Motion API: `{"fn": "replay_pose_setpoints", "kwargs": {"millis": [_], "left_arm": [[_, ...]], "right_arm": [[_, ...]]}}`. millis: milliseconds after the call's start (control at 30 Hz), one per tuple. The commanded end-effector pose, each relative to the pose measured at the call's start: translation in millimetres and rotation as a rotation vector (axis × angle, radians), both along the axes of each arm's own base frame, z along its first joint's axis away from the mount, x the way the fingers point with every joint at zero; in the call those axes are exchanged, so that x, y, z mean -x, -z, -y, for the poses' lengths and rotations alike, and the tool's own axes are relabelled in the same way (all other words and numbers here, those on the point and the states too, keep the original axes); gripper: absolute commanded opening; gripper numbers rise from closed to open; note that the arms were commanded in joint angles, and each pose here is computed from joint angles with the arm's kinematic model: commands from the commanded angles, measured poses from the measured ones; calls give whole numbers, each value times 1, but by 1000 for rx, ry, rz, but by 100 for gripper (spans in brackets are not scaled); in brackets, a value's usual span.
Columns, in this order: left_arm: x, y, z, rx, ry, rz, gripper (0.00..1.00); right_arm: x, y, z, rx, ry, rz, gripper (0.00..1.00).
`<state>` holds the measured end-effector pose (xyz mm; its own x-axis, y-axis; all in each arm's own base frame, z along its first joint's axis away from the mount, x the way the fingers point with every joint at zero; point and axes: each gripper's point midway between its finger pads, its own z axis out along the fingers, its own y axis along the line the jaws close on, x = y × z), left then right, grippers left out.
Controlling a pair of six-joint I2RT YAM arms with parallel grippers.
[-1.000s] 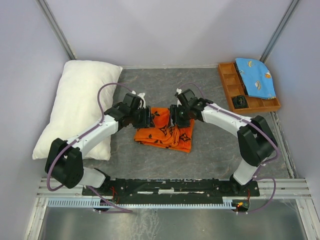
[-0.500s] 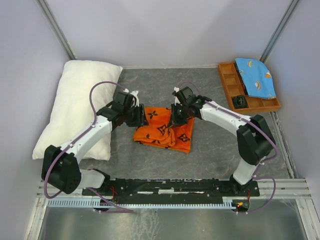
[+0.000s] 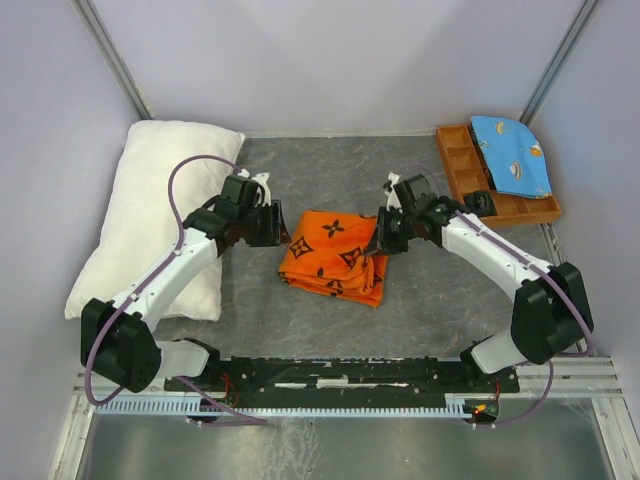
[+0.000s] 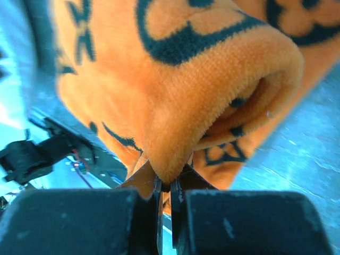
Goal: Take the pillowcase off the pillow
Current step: Adjust the pillowcase at the center of the board.
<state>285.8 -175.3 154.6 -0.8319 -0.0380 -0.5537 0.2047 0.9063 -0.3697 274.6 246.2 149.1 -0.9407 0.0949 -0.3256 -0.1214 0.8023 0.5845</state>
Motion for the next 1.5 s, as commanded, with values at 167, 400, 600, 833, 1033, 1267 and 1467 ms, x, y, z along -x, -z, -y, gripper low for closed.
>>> {"fn": "replay_pose_setpoints", "kwargs": {"millis": [167,400,600,833,1033,1267,1467], "left_arm": [[-6,-6,-2,-13,15,32,50],[-1,-17,11,28,80,52,51],[2,-36,45,114,131,149,51],[3,11,76,258,29,110,39],[10,72,70,244,-62,30,39],[18,126,46,171,-152,-34,39],[5,100,40,109,-140,36,39]], "right_arm": [[20,103,32,100,60,-124,1],[17,127,40,146,74,-122,2],[16,140,44,169,83,-113,9],[11,141,39,146,98,-119,13],[15,150,35,125,93,-142,12],[27,157,40,137,94,-170,12],[26,115,40,111,29,-66,29]]}}
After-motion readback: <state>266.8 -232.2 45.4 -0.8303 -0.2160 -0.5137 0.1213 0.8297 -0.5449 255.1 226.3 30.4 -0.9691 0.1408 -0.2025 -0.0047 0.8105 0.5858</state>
